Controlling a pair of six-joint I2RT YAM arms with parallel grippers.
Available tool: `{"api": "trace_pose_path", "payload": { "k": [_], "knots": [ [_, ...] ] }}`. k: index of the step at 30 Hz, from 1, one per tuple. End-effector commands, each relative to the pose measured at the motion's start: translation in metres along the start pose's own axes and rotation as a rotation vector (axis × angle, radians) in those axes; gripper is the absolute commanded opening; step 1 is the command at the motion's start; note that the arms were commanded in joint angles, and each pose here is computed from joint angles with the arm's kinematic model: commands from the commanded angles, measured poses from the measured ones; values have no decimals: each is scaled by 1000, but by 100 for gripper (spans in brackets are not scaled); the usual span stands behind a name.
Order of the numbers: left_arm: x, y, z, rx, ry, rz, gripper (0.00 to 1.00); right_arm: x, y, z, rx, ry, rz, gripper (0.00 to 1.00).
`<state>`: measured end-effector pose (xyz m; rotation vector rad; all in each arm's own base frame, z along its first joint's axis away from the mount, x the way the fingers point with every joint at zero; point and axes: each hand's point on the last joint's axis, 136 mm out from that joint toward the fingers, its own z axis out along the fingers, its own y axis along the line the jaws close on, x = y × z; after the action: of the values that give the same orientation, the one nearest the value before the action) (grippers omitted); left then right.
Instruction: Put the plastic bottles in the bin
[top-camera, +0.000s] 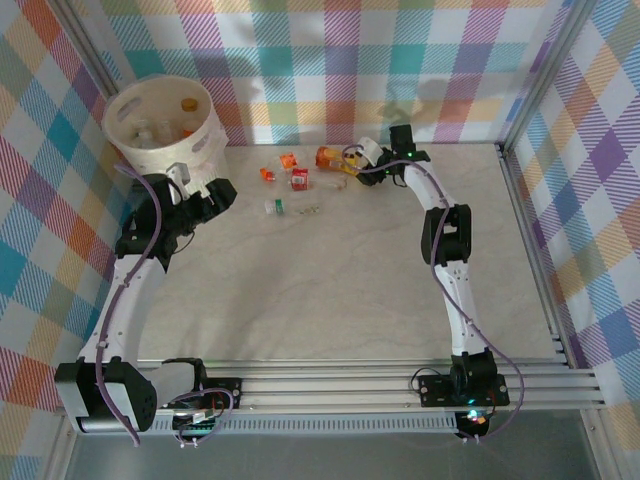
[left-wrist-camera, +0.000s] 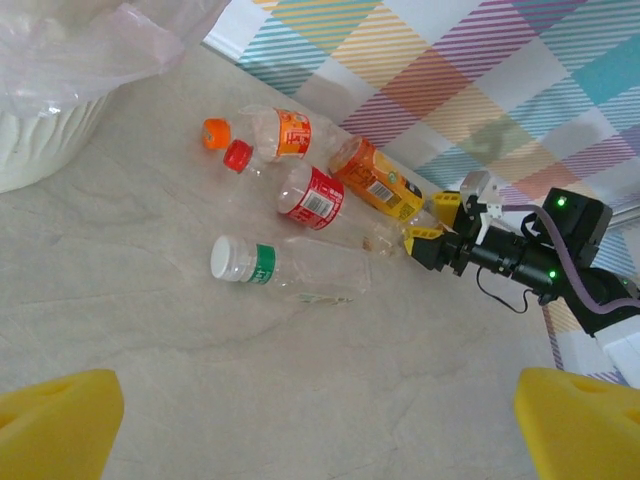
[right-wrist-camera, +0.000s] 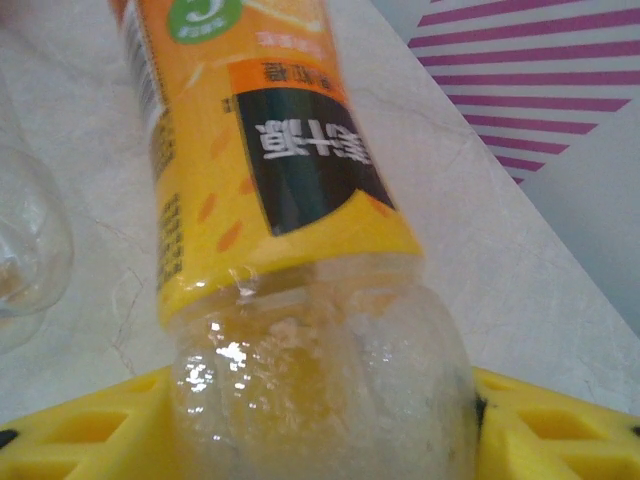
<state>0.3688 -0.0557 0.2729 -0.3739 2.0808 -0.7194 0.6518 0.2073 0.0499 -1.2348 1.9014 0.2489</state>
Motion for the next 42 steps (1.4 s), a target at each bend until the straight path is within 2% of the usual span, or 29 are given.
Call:
{"api": "trace_pose_path", "payload": {
  "k": [1, 5, 10, 18, 21, 27, 32, 38, 42],
  "knots": [
    [-3, -2, 4, 14, -21, 30, 100, -22, 0, -19, 1, -47, -32, 56],
    [-2, -3, 3, 21, -20, 28, 100, -28, 7, -37, 11, -46, -28, 48],
    [0, -10, 4, 64, -15, 9, 100, -43, 14, -71, 89, -76, 10, 45],
    [18, -35, 12, 167, 14, -31, 100, -56, 43, -144, 198, -111, 253, 43],
    [24, -42, 16, 193, 21, -47, 100, -63, 61, -172, 198, -169, 390, 41],
    [37, -62, 22, 269, 48, -77, 100, -77, 112, -209, 78, -300, 642, 41],
    [52, -87, 29, 375, 110, -98, 100, -87, 164, -217, -27, -307, 712, 41],
    [71, -108, 37, 404, 155, -67, 100, -97, 223, -214, -127, -286, 787, 41],
    [78, -114, 47, 429, 184, -99, 100, -103, 254, -214, -221, -294, 883, 40]
  ]
}}
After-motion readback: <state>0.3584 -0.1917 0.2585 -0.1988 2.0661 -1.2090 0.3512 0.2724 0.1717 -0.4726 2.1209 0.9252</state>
